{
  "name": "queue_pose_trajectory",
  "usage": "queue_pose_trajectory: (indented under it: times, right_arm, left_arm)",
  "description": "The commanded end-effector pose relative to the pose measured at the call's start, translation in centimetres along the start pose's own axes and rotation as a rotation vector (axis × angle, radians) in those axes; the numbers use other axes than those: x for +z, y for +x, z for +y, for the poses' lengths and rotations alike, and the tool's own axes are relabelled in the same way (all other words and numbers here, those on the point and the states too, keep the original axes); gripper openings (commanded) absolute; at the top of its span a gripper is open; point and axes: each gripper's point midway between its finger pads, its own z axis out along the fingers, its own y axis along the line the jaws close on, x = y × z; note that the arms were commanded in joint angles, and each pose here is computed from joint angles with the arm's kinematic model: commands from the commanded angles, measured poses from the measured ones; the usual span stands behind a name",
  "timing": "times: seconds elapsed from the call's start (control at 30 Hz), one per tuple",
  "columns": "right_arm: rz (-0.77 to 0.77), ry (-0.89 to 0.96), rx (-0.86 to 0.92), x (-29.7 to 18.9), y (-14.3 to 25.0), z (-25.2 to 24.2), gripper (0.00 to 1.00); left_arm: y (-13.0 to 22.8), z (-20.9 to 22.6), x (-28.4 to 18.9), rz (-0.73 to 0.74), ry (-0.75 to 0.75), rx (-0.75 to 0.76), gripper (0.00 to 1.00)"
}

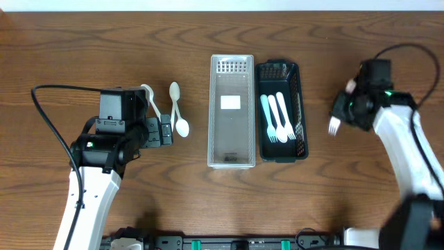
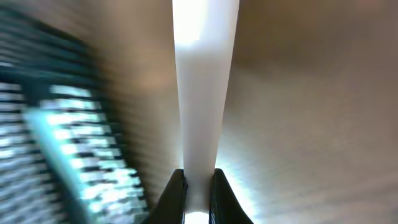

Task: Pack container
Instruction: 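Place the spoon into the dark green basket and release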

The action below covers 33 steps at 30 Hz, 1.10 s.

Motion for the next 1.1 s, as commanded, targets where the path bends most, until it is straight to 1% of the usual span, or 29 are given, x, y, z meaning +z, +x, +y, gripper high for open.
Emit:
queue_pose_trajectory:
  times: [0.0,0.07,0.13,0.23,0.33,0.5,0.6,0.67,0.73,0.8,0.83,0.9,0.97,1.0,1.07]
  right_arm:
    - [-0.135,-0.153,-0.070,-5.2,-1.2,4.9,0.01]
    - [-0.195,-0.215,-0.133,-7.1,-1.1,7.3,0.01]
    - [-0.215,-0.254,-0.192,-7.9,-0.6,9.1,0.02]
    - [-0.174,-0.271,-0.239,-7.1,0.9,10.7,0.01]
    - [-0.085,-0.254,-0.261,-4.4,3.0,11.5,0.01]
    - [0.106,-0.180,-0.279,2.5,7.6,12.2,0.01]
    - [0.161,-0.142,-0.304,5.3,9.2,12.3,0.02]
    - [0.161,-0.143,-0.306,5.6,9.2,12.4,0.17]
    - [0.132,-0.161,-0.303,5.0,8.4,12.9,0.43]
    - [0.083,-0.188,-0.304,3.6,6.9,13.5,0.63]
    - [0.050,-0.202,-0.303,2.6,5.9,13.7,0.70]
    - [-0.015,-0.225,-0.289,0.6,3.8,13.5,0.81]
    - [-0.085,-0.242,-0.257,-1.6,1.7,12.9,0.89]
    - [-0.122,-0.248,-0.235,-2.7,0.7,12.3,0.90]
    - [-0.186,-0.249,-0.192,-4.8,-1.1,10.8,0.99]
  left_arm:
    - [-0.6,0.1,-0.4,-0.013,-0.002,0.005,0.98]
    - [-0.6,0.1,-0.4,-0.013,-0.002,0.005,0.98]
    - [-0.6,0.1,-0.3,-0.013,-0.002,0.005,0.98]
    - [-0.6,0.1,-0.3,-0.013,-0.002,0.005,0.98]
    - [-0.6,0.1,-0.4,-0.013,-0.002,0.005,0.98]
    - [-0.6,0.1,-0.3,-0.013,-0.002,0.005,0.98]
    - [-0.6,0.1,-0.3,-0.013,-0.002,0.005,0.98]
    - [-0.6,0.1,-0.3,-0.013,-0.002,0.005,0.98]
    - [-0.6,0.1,-0.4,-0.014,-0.002,0.006,0.98]
    - [-0.6,0.1,-0.3,-0.013,-0.002,0.005,0.98]
    - [-0.6,0.1,-0.3,-0.013,-0.002,0.005,0.98]
    - [-0.6,0.1,-0.4,-0.014,-0.002,0.006,0.98]
    - [-0.6,0.1,-0.4,-0.013,-0.002,0.005,0.98]
    - [-0.6,0.1,-0.4,-0.014,-0.002,0.005,0.98]
    - [-0.7,0.0,-0.4,-0.017,-0.001,0.005,0.98]
